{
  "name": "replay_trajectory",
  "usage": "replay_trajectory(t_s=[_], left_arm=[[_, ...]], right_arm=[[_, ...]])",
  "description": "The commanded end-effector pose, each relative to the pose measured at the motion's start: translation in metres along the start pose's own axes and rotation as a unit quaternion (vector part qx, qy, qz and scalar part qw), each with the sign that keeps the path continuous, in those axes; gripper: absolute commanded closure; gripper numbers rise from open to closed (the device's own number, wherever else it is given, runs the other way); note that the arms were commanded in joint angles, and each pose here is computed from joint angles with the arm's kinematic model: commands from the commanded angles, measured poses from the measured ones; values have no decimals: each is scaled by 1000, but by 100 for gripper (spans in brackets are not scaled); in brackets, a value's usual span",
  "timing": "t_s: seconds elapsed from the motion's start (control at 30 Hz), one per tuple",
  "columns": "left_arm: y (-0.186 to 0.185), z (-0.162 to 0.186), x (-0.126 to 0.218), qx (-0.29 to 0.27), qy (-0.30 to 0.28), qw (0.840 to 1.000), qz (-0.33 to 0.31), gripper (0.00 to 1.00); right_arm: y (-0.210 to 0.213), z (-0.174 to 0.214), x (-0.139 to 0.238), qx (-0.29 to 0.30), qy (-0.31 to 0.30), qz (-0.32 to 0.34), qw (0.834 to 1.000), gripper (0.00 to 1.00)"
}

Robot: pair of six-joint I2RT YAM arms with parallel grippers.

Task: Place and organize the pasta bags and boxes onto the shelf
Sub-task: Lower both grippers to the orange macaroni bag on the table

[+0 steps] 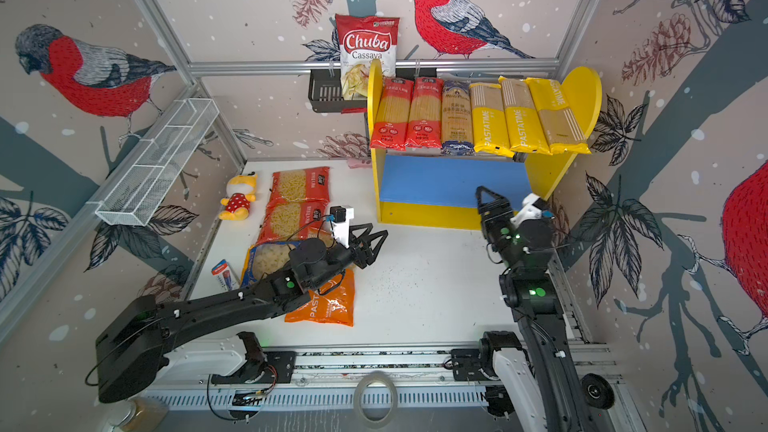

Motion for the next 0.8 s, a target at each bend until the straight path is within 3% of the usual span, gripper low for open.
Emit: replay_trajectory(t_s=[0.0, 0.17, 0.4, 0.57, 0.77], left_arm=[[37, 19, 3, -20, 69, 992, -107, 35], [79, 30, 21, 19, 117, 976, -183, 35], [130, 37, 64, 71, 129, 950, -277, 34], [165, 51, 90, 148, 128, 933, -302, 33], [184, 58, 101, 152, 139, 918, -339, 32]], right_arm=[[-19, 32, -13, 19, 11, 22, 1000, 28], [-54, 102, -35, 60, 94, 58, 992, 28], [-84, 175, -61, 106, 210, 79, 969, 31], [-87, 231, -76, 137, 295, 83, 942, 32], [-96, 300, -79, 163, 382, 90, 905, 31]])
Point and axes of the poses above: each gripper's point midway between its finger pads, its own x axis back along the fingers, its own y axis along the line the jaws close on, z = x × y, the point moved 4 cm from there along x, back along the fingers, and after that the axes turned 3 degrees about -x, right-handed, at the moved point
